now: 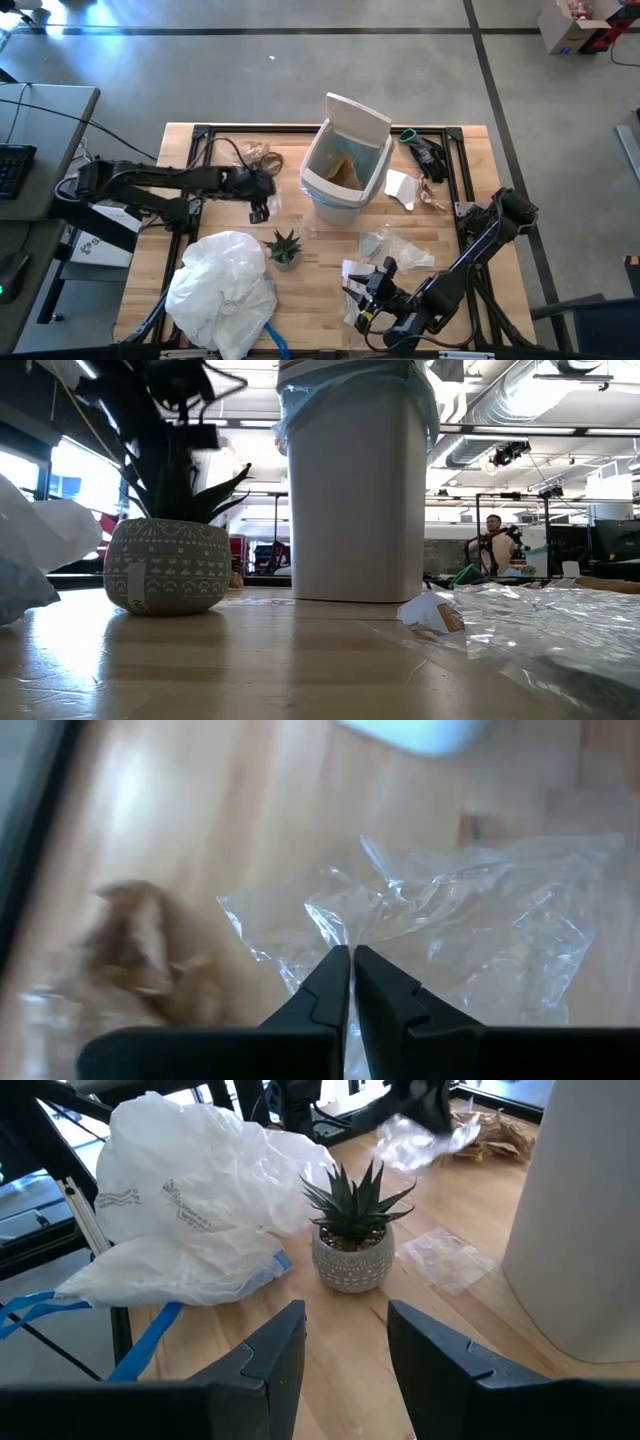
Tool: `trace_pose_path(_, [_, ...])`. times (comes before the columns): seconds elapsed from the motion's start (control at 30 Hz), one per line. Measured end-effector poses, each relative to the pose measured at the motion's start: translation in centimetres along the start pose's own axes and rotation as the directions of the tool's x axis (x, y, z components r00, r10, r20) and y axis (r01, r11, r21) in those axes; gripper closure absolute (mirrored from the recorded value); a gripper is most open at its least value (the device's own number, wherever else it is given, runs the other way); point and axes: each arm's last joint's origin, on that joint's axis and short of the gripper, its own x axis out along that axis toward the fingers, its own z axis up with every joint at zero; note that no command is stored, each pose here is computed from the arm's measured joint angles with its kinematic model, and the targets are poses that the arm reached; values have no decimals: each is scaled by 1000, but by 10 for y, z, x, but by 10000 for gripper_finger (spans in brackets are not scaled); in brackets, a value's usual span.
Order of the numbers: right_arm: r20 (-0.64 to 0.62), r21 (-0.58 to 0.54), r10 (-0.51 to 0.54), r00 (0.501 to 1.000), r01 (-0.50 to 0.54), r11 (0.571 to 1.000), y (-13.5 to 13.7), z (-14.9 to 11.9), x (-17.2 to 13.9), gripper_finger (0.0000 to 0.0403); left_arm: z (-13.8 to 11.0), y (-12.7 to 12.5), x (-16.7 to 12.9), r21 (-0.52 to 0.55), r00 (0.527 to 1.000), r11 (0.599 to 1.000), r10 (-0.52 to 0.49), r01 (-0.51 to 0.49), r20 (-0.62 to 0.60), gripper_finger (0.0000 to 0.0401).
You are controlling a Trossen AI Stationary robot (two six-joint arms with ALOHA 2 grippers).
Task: Place trash/remove bag and relplace
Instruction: Put the transparent plastic into the trash bin
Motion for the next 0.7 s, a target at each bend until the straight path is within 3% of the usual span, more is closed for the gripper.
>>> trace_pose_path(0.27, [-3,2,-4,1000,4,1000,-1,1,2,275,26,21,-52,-56,978,997,70,-60,198,401])
trace_pose_path(0.43, [-15,-7,1,1000,-1,1000,-1,2,3,275,41,34,-92,-95,933,990,132,-106,334,401])
trace_pose_path(0.57, [-18,-13,0,1000,0,1000,-1,2,4,275,60,46,-129,-146,845,983,174,-115,505,401])
trace_pose_path(0.7, [-19,-10,-5,1000,4,1000,-2,3,6,275,84,55,-162,-168,693,983,172,-74,700,401])
